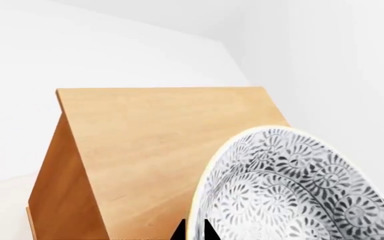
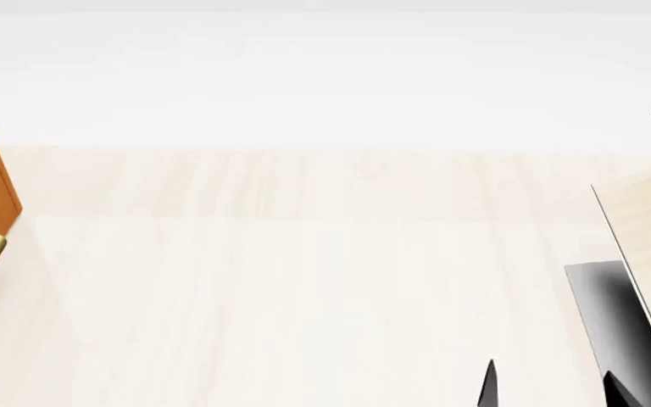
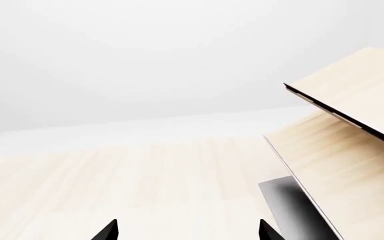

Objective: Close the top drawer of the cabinet and put the bowl on top of it.

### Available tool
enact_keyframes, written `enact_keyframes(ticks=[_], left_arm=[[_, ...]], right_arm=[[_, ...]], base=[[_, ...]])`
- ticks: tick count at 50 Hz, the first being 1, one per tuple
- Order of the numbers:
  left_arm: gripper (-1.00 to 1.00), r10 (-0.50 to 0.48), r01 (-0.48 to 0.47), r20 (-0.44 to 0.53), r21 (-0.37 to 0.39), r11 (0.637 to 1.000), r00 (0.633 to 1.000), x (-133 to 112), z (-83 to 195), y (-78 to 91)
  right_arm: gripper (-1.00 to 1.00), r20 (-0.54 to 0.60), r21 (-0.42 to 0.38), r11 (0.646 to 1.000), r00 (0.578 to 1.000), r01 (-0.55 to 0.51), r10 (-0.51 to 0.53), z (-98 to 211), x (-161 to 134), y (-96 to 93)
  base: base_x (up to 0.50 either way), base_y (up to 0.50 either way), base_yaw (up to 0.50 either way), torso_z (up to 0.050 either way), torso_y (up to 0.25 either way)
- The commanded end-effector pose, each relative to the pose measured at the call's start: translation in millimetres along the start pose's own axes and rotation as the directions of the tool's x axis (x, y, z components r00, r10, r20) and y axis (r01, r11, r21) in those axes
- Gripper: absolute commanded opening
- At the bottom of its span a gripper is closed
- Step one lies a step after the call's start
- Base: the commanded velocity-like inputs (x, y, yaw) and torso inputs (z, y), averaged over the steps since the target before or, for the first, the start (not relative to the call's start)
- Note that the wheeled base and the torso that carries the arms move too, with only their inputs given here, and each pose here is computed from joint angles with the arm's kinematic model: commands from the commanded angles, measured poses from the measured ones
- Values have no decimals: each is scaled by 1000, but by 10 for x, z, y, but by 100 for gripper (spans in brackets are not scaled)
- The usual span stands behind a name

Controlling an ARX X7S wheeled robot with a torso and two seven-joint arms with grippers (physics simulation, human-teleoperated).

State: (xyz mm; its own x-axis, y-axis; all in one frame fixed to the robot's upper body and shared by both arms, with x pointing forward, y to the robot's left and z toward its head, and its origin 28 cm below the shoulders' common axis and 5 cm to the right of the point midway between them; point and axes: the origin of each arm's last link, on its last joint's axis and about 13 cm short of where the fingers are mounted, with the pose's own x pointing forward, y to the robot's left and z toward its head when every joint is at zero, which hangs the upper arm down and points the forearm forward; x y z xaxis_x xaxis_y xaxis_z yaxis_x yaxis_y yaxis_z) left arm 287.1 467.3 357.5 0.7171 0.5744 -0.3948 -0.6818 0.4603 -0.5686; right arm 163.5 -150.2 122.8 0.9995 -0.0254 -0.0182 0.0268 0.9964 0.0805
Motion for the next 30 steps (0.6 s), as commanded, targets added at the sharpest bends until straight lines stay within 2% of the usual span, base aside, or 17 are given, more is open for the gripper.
enact_keyframes(ticks=[1,5,6,30], left_arm=[[-100,19,-19,-1,24,1000,1000,-14,7,-5],[-100,5,-5,13,42,999,1000,-26,11,-23],[100,6,-6,13,38,999,1000,-25,11,-22],[100,-27,27,-2,45,999,1000,-107,27,-103]], right_arm=[[100,-3,2,1000,1000,-2,2,-17,2,2],[100,-3,3,1000,1000,-2,2,-14,1,0],[100,-2,3,1000,1000,-2,2,-15,2,-1],[100,-11,14,1000,1000,-4,5,-53,22,-21]], base=[[0,0,0,0,0],[0,0,0,0,0],[0,0,0,0,0],[0,0,0,0,0]])
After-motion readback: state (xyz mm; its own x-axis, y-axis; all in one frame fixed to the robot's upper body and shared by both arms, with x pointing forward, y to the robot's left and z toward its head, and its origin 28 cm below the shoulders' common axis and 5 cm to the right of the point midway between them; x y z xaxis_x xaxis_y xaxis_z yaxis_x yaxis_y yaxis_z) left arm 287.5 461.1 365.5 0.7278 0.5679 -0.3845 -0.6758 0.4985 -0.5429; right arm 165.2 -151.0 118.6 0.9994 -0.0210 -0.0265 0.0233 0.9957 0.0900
